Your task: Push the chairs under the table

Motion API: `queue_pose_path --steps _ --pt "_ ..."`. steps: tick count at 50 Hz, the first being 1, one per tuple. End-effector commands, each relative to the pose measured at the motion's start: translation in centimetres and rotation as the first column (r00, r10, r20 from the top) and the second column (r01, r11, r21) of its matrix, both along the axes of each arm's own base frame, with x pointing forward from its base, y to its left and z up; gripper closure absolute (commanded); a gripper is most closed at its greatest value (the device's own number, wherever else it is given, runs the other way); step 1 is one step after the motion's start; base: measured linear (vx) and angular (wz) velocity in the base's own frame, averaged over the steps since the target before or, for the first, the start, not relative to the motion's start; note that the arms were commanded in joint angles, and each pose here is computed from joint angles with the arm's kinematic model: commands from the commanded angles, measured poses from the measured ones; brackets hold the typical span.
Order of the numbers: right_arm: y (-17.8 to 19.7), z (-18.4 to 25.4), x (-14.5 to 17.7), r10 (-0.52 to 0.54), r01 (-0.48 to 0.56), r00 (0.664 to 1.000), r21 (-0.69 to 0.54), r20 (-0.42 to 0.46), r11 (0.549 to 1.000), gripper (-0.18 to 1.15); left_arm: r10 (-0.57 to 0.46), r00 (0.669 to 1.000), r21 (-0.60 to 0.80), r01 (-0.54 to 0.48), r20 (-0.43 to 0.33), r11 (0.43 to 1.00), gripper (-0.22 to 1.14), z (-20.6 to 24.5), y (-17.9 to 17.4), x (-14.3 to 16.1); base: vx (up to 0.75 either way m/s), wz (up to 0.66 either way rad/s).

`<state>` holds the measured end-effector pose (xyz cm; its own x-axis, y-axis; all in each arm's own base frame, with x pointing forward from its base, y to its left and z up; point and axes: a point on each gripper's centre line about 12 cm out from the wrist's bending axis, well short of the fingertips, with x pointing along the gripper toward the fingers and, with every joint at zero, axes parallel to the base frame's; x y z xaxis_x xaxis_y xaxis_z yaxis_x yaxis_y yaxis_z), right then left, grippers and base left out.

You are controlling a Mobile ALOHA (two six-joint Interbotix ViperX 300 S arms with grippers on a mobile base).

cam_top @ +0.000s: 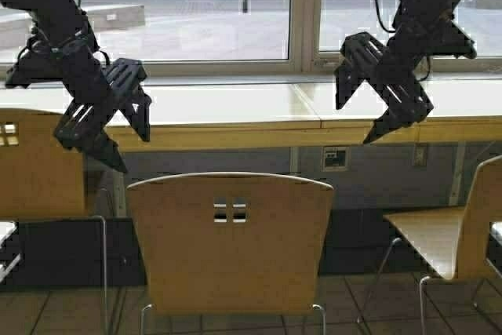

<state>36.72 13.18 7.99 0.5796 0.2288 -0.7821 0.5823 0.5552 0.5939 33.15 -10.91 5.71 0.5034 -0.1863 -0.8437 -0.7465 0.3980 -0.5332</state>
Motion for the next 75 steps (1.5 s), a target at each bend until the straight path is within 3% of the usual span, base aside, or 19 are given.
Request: queue_pose_path --steps 1,28,46,63,75 --pt "0.6 0.6 0.7 -0.056 0.056 0.998 0.06 0.002 0.997 -0.03 0.083 0.996 -0.039 -0.084 -0.01 0.996 -0.02 -0.5 -0.6 0.6 0.21 0.03" --pt "3.8 -4.3 -0.4 -0.128 0.145 0.981 0.109 -0.147 0.984 -0.03 0.214 0.969 -0.086 -0.226 -0.122 0.97 -0.02 -4.3 -1.6 1.5 0.21 0.05" --pt "5.3 -8.2 0.9 -0.131 0.162 0.966 0.127 -0.223 0.979 -0.03 0.229 0.959 -0.076 -0.244 -0.166 0.967 -0.02 -7.3 -2.0 2.8 0.15 -0.08" --pt "6.1 -10.2 1.4 -0.111 0.152 0.959 0.142 -0.262 0.978 -0.03 0.257 0.942 -0.064 -0.277 -0.218 0.959 -0.02 -8.6 -1.6 1.5 0.11 -0.09" --pt "6.4 -11.6 -1.9 -0.095 0.148 0.933 0.129 -0.347 0.98 -0.03 0.242 0.927 -0.049 -0.267 -0.288 0.963 -0.02 -9.4 -1.4 -1.1 0.1 0.0"
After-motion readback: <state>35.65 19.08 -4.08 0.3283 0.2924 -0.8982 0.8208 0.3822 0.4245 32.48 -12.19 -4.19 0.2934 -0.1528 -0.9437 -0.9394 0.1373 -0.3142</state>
